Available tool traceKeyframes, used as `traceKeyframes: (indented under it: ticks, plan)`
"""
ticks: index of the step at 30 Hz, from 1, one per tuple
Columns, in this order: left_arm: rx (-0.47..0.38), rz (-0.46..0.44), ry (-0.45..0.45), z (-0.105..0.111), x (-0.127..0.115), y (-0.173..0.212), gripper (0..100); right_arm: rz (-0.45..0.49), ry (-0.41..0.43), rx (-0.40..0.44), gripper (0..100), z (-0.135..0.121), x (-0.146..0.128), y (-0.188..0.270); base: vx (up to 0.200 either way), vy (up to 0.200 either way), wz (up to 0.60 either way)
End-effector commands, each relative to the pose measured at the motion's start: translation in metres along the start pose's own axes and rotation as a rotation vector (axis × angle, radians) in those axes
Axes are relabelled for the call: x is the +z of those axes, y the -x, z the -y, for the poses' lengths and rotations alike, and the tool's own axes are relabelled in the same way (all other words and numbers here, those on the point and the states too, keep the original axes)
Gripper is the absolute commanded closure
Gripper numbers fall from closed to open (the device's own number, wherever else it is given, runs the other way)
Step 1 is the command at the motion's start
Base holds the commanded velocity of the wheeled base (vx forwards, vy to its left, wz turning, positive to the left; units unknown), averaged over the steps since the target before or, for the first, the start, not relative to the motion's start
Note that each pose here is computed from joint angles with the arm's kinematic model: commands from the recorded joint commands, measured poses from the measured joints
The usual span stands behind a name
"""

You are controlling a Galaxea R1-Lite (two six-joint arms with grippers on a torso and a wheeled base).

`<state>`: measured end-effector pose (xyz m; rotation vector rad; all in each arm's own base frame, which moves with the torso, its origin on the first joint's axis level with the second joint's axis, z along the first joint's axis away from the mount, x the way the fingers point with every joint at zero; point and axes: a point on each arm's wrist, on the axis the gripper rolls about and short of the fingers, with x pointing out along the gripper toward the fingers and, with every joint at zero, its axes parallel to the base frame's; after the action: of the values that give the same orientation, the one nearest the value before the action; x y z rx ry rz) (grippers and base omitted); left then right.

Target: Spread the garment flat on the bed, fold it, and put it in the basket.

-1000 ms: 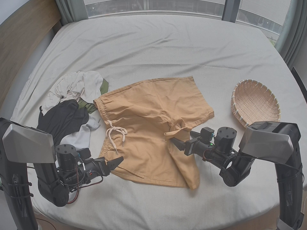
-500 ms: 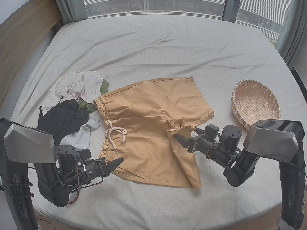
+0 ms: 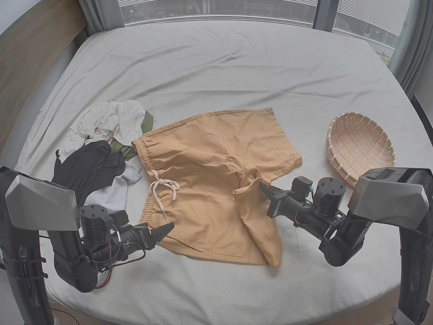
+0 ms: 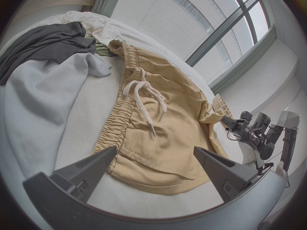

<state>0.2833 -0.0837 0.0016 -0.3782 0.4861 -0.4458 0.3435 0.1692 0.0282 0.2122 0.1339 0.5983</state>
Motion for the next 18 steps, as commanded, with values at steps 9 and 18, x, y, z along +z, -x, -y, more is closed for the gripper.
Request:
traceKeyframes:
  ticks: [9,18]
  plan:
    - [-0.003,0.0,-0.001,0.001,0.0,0.0,0,0.022,-0.005,-0.15,100,0.03,0.027,0.039,0.0,0.0,0.0]
    - [-0.004,0.001,-0.001,0.001,0.0,0.0,0,0.04,-0.01,-0.24,100,0.056,0.033,0.047,0.0,0.0,0.0]
